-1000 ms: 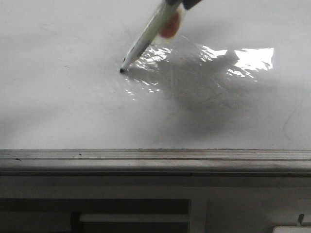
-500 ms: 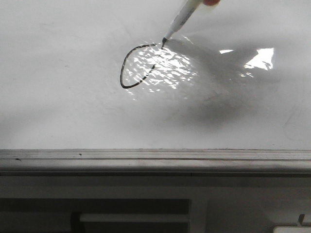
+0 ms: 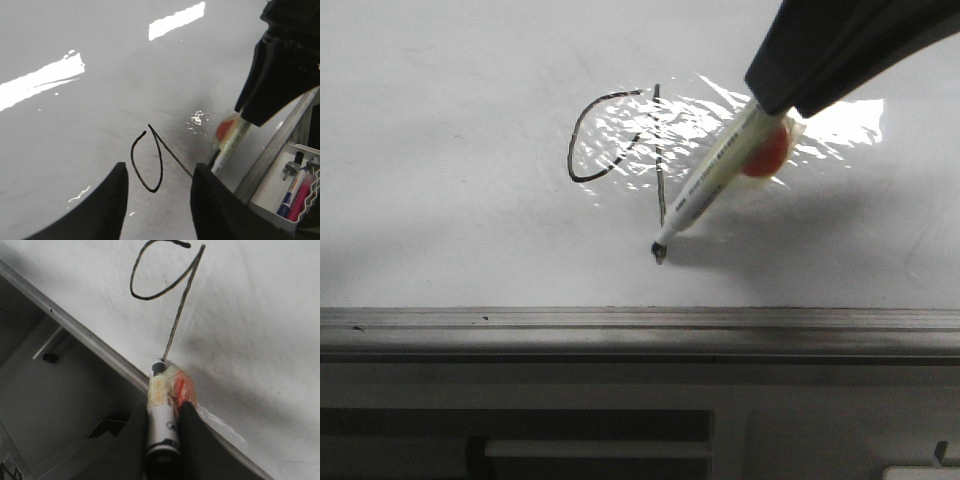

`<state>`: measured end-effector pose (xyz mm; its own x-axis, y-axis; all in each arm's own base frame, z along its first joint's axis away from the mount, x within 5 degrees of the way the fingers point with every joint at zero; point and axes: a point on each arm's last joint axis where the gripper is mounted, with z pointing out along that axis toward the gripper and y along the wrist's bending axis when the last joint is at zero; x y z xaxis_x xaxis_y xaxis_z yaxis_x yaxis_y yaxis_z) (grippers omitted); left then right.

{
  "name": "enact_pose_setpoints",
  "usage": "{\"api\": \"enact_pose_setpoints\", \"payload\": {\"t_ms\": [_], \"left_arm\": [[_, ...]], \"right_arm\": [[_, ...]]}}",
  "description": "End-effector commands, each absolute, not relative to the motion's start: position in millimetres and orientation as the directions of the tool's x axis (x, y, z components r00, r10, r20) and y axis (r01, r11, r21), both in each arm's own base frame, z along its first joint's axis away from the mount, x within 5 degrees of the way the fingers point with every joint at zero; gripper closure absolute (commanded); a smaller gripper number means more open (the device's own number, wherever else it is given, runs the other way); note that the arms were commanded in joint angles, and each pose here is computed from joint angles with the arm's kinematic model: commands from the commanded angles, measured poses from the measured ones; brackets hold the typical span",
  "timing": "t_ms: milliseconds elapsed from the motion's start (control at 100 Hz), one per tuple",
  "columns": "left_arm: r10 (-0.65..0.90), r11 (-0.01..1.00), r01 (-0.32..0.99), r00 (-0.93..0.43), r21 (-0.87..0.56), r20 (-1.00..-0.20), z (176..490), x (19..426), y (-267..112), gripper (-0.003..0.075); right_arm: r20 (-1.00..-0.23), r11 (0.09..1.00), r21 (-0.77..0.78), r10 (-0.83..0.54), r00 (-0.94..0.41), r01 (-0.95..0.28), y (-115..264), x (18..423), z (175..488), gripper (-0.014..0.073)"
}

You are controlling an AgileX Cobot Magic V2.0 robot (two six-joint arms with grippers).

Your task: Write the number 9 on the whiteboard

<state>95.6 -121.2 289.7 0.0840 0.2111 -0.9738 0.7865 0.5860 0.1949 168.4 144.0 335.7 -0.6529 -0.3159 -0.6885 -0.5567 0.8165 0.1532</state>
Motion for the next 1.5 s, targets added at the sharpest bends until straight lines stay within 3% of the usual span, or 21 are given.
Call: {"api": "enact_pose_setpoints", "payload": {"t_ms": [0,180,350,800,980,1180,1410,1490], "left_arm": [[0.151,0.567,0.804,0.115,0.181,-0.982,301,97,-132,0.0450],[0.182,0.465,0.864,0.116,0.190,-0.976,282,97,-166,0.0450],[0.168,0.441,0.879,0.120,0.184,-0.978,265,105,-190,0.0450],[0.200,0.410,0.888,0.135,0.208,-0.971,251,110,-202,0.0456],[0.206,0.409,0.888,0.134,0.209,-0.969,250,110,-202,0.0524],[0.211,0.405,0.889,0.136,0.213,-0.968,250,109,-202,0.0741],[0.214,0.404,0.889,0.135,0.213,-0.967,249,109,-202,0.0741],[0.216,0.404,0.889,0.134,0.213,-0.967,249,109,-202,0.0741]], "right_arm": [[-0.797,0.792,0.150,-0.258,-0.547,-0.592,144,164,366,0.0652],[-0.793,0.754,0.186,-0.262,-0.549,-0.629,150,151,371,0.0652],[-0.776,0.731,0.213,-0.276,-0.567,-0.648,156,145,368,0.0652],[-0.730,0.718,0.285,-0.267,-0.629,-0.635,158,139,366,0.0652],[-0.726,0.714,0.299,-0.260,-0.636,-0.633,158,139,366,0.0652],[-0.724,0.712,0.307,-0.256,-0.641,-0.631,159,138,366,0.0657],[-0.728,0.710,0.313,-0.247,-0.639,-0.631,159,139,367,0.0650],[-0.736,0.709,0.314,-0.239,-0.633,-0.632,160,139,367,0.0569]]}}
